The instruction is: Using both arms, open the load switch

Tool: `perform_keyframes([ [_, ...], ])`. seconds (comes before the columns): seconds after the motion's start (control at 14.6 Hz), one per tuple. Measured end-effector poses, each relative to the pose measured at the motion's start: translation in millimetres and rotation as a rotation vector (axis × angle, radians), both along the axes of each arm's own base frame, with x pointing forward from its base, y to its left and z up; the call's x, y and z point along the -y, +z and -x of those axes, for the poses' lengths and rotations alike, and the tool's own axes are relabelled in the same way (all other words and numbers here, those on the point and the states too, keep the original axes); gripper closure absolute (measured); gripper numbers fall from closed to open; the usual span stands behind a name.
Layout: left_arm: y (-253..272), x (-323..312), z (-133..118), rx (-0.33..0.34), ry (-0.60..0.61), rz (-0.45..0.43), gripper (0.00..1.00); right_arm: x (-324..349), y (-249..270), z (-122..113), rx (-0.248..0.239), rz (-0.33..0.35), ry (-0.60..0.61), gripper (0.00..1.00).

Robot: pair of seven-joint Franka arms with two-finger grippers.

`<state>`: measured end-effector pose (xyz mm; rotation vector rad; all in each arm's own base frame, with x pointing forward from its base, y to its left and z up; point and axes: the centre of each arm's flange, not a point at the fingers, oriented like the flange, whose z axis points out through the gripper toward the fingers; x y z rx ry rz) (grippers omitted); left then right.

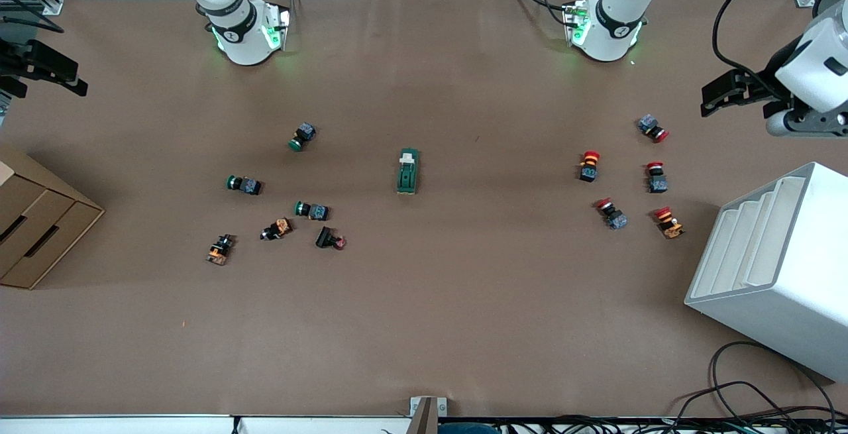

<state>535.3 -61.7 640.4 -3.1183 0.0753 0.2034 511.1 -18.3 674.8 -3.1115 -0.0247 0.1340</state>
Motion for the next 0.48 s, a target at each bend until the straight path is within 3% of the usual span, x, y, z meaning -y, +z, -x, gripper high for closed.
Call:
perform_keyframes([
  [0.48, -2, 26, 45, 0.007, 0.0, -0.022, 0.0, -5, 0, 0, 0.0, 0.003, 0.038, 0.0],
])
